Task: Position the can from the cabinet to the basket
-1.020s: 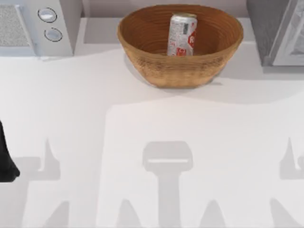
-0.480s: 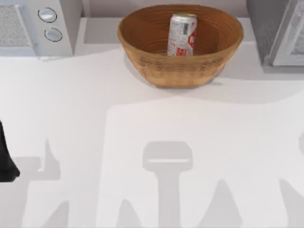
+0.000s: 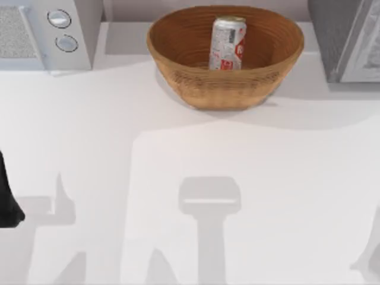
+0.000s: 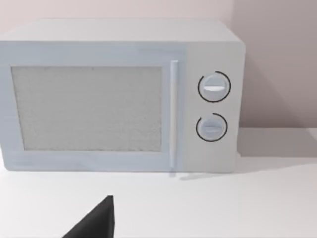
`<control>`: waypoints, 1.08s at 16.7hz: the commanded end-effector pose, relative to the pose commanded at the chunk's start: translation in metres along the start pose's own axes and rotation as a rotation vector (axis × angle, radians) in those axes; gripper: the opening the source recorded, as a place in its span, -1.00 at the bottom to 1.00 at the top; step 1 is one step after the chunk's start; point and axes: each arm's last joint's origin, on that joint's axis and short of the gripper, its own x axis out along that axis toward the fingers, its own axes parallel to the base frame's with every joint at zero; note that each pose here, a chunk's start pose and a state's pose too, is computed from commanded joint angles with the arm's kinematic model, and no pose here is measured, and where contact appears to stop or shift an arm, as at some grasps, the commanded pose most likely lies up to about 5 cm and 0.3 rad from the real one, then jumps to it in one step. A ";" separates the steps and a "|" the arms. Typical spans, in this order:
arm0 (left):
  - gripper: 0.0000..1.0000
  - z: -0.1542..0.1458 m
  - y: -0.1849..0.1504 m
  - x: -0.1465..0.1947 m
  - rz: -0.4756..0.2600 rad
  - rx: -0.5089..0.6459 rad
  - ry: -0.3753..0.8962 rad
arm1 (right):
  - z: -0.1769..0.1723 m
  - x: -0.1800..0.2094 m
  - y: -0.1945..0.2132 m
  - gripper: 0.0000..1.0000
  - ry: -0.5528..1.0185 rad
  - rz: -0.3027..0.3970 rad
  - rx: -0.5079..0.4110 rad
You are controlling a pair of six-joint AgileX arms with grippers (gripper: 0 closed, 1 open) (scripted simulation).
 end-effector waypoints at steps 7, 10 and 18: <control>1.00 0.000 0.000 0.000 0.000 0.000 0.000 | -0.018 -0.011 -0.036 1.00 0.001 0.002 0.000; 1.00 0.000 0.000 0.000 0.000 0.000 0.000 | -0.019 -0.011 -0.034 1.00 0.003 0.004 0.004; 1.00 0.000 0.000 0.000 0.000 0.000 0.000 | 0.033 0.010 -0.076 1.00 0.001 0.005 -0.003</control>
